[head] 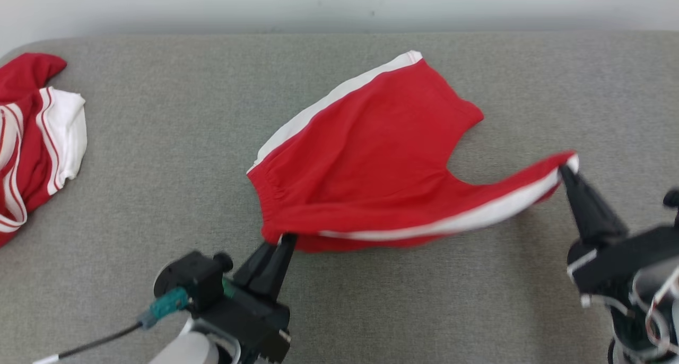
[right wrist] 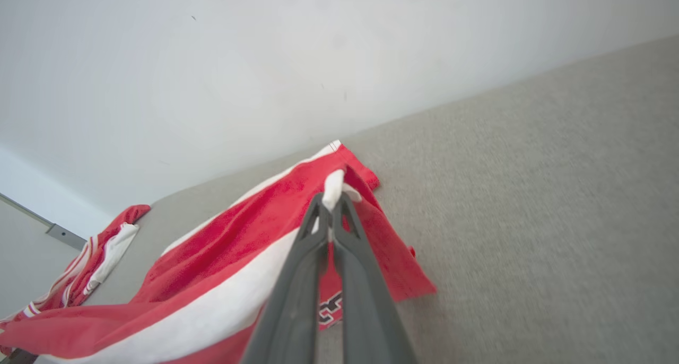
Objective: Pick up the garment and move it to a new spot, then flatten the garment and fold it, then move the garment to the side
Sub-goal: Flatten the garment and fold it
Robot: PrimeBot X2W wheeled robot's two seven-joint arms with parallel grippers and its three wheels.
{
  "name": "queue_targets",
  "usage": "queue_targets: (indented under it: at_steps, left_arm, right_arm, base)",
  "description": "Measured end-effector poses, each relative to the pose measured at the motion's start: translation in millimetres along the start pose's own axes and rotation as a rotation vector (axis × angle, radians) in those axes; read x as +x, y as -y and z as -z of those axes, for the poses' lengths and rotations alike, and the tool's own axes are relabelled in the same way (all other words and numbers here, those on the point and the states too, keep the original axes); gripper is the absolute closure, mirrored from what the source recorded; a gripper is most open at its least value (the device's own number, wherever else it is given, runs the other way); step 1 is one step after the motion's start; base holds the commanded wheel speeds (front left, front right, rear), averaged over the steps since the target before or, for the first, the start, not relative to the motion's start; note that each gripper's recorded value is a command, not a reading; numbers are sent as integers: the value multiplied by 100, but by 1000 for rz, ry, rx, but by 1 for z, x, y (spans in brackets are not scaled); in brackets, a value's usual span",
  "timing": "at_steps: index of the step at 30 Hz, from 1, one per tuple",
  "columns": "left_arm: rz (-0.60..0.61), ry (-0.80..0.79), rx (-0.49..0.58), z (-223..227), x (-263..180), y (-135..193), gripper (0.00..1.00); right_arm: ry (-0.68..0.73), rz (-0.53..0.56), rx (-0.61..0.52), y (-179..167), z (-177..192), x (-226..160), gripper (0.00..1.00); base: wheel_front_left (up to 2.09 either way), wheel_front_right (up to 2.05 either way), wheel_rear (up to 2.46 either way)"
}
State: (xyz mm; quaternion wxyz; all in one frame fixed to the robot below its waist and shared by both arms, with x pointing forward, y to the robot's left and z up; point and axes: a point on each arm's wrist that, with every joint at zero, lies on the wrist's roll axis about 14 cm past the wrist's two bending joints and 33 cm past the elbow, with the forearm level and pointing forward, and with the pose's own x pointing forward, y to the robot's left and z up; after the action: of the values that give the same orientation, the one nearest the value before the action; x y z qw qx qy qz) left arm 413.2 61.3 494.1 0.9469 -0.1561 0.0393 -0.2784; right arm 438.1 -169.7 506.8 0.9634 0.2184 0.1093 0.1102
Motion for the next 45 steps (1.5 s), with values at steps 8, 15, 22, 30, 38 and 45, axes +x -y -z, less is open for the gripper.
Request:
queue_targets:
  at_steps: [8, 15, 22, 30, 38, 45]
  left_arm:
    - [-40, 23, -10, -8, 30, -23, 100]
    - [-108, 16, -18, -6, 52, -55, 100]
    - [-167, -5, -14, -1, 68, -84, 100]
    - [-226, -32, -14, 9, 79, -110, 100]
    - [-250, -48, 8, 15, 77, -116, 0]
    - [-284, -22, 6, 12, 54, -112, 0]
  right_arm:
    - [26, -43, -78, -7, -32, 75, 100]
    - [1, -34, -110, -5, -36, 142, 100]
    - [-61, -26, -156, -7, -18, 196, 100]
    - [-105, -33, -169, -14, 8, 238, 100]
    - [-156, -51, -239, -21, 32, 248, 0]
    - [-133, -36, -310, -9, 16, 230, 0]
  base:
    - [0, 0, 0]
    - [0, 0, 0]
    - [0, 0, 0]
    - [0, 0, 0]
    - [0, 0, 0]
    - [0, 0, 0]
